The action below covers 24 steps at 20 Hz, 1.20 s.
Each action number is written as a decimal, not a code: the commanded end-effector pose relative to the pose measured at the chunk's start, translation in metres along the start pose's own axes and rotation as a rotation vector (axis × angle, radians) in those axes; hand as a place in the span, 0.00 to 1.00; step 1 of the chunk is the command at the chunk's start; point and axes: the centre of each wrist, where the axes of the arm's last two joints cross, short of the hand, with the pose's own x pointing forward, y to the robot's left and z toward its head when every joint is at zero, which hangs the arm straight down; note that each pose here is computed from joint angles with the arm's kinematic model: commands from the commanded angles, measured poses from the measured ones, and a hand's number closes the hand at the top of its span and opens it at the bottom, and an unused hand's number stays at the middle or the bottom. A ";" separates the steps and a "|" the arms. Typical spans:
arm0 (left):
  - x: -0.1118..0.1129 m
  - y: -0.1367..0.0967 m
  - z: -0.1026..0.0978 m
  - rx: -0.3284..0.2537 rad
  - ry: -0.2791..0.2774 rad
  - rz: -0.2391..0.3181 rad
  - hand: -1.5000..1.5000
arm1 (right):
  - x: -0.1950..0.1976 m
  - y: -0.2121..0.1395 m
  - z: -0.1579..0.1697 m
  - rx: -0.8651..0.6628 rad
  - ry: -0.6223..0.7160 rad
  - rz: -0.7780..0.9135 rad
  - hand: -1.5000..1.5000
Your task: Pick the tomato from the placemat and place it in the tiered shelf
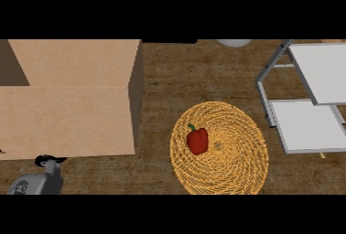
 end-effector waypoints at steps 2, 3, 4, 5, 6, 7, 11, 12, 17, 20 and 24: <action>-0.025 0.000 0.005 -0.017 0.153 -0.094 0.50 | -0.015 0.015 -0.023 -0.006 -0.014 0.030 1.00; -0.008 0.008 0.002 -0.020 0.154 -0.082 0.50 | -0.018 0.026 -0.026 -0.005 -0.003 0.033 1.00; -0.029 -0.002 0.005 -0.022 0.151 -0.086 0.50 | -0.028 0.029 -0.034 -0.009 0.005 0.029 1.00; -0.041 -0.010 0.008 -0.054 0.140 -0.087 0.50 | -0.020 0.029 -0.039 -0.007 -0.006 0.024 1.00; -0.027 -0.002 0.001 -0.054 0.153 -0.095 0.50 | -0.027 0.028 -0.042 -0.012 -0.014 0.016 1.00; -0.026 -0.006 0.002 -0.033 0.138 -0.078 0.50 | -0.030 0.037 -0.046 -0.013 -0.012 0.038 1.00; -0.027 -0.003 0.005 -0.034 0.138 -0.076 0.50 | -0.038 0.039 -0.060 -0.039 -0.022 0.021 1.00; -0.031 0.000 0.003 -0.034 0.153 -0.089 0.50 | -0.032 0.041 -0.062 -0.035 -0.035 0.035 1.00; -0.029 0.006 0.008 -0.041 0.155 -0.090 0.50 | -0.037 0.060 -0.080 -0.022 -0.070 -0.005 1.00; -0.016 -0.012 0.010 -0.032 0.125 -0.070 0.50 | -0.057 0.055 -0.085 -0.018 -0.066 -0.010 1.00; -0.022 -0.004 -0.002 -0.018 0.159 -0.068 0.50 | -0.043 0.045 -0.084 0.021 -0.081 0.094 1.00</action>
